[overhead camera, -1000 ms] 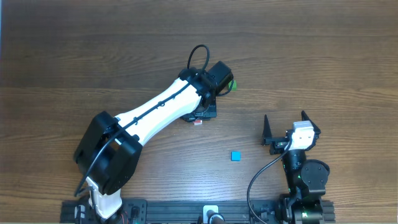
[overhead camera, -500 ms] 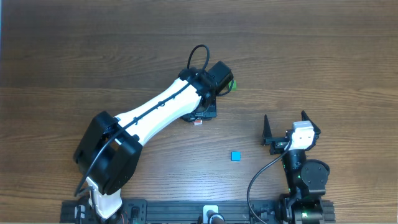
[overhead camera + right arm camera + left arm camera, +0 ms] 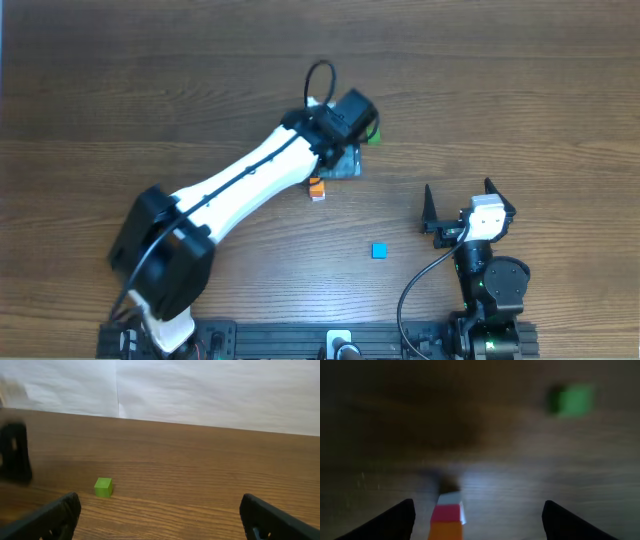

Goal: Stack Cubes

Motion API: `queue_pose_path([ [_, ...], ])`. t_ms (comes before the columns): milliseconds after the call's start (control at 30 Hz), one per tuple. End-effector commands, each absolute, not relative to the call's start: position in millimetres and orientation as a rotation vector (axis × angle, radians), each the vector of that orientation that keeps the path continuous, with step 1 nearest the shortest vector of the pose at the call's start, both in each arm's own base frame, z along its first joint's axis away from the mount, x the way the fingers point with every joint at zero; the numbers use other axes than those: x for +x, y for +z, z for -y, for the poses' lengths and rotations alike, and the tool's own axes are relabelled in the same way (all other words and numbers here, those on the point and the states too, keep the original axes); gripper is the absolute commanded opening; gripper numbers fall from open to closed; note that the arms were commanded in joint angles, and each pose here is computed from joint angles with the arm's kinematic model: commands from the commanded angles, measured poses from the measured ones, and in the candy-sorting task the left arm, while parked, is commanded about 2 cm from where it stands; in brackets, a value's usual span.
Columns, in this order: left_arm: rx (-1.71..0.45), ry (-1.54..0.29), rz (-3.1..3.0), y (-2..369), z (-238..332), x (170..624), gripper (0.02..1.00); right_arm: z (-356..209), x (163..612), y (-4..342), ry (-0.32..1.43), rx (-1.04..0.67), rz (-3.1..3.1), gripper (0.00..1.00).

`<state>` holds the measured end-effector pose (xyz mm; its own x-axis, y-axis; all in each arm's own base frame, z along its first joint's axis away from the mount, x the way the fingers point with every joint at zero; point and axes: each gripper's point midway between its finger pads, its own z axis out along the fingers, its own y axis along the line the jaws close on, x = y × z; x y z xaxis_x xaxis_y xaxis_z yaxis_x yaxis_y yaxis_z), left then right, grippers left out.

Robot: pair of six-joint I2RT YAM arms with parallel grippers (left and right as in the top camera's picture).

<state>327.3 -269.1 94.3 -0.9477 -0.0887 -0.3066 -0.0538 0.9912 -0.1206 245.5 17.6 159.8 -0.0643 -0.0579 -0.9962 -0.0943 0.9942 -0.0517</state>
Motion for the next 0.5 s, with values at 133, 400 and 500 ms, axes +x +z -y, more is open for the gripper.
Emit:
queue_pose_path([
  [133, -0.389, -0.272, -2.344, 253, 182, 376, 0.836, -17, 246, 157, 0.022, -0.117, -1.638, 0.991],
  [400, -0.457, -0.289, -1.978, 317, 81, 372, 0.860, -17, 246, 158, 0.022, -0.117, -1.637, 0.993],
  [500, -0.440, -0.343, -1.841, 317, 48, 354, 0.860, -17, 246, 157, 0.022, -0.117, -1.638, 0.991],
])
